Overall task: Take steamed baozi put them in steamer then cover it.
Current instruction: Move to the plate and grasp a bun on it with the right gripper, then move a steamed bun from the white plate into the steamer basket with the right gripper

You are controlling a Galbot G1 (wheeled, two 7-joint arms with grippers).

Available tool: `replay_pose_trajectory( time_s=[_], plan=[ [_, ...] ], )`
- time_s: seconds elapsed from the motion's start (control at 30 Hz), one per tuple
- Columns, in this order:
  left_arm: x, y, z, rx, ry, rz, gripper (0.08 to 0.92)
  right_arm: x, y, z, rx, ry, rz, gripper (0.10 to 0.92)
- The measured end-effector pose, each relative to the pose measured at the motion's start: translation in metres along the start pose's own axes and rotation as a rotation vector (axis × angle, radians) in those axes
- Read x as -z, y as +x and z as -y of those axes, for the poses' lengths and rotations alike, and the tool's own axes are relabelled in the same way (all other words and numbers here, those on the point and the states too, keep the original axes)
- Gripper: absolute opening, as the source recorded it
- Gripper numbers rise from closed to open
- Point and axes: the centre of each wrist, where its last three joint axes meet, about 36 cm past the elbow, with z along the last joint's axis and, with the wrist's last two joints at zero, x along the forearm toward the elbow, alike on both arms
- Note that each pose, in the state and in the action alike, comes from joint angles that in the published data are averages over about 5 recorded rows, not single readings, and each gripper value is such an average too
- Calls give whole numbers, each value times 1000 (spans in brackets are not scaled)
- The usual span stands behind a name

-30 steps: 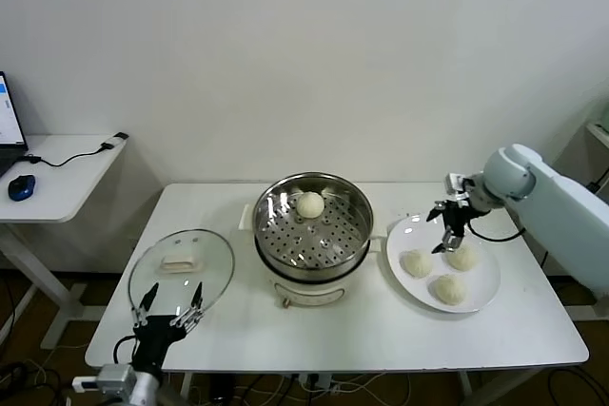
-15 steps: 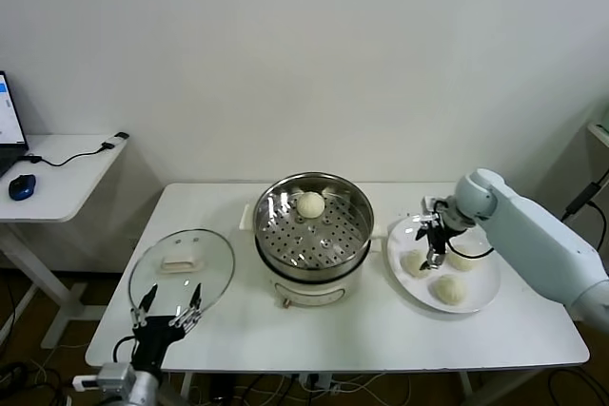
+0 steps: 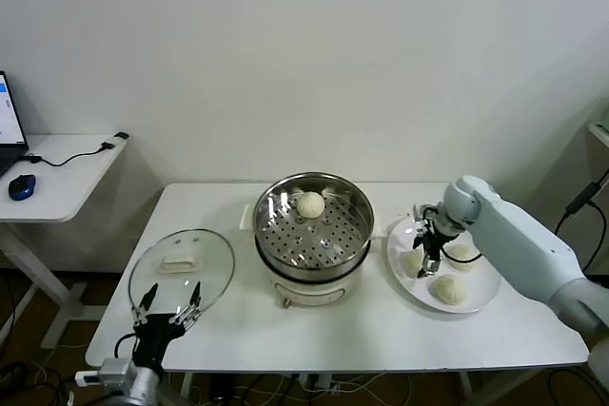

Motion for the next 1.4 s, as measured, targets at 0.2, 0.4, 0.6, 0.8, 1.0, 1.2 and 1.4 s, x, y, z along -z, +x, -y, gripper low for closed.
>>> replay_pose_trajectory(
  time_s=[0.2,0.4,0.6,0.8,1.0,1.2,1.4],
  plan=[
    [-1,-1,0,-1,1,-1,823,-2,0,1,1,-7,-1,715],
    [-1,-1,0,-1,1,-2,823,-5,6,3,-3,-14,0,575],
    [0,-2,1,-2,0,1,823,-4,31,10,-18,-15,5,560],
    [3,-3,2,-3,-4,1,823,12,88,22,-48,13,30,560],
    [9,-1,1,0,-9,12,823,49,157,34,-71,61,64,560],
    [16,3,0,4,-6,30,823,93,216,41,-87,105,88,560],
    [23,6,0,4,-9,34,823,147,239,45,-78,151,96,560]
  ],
)
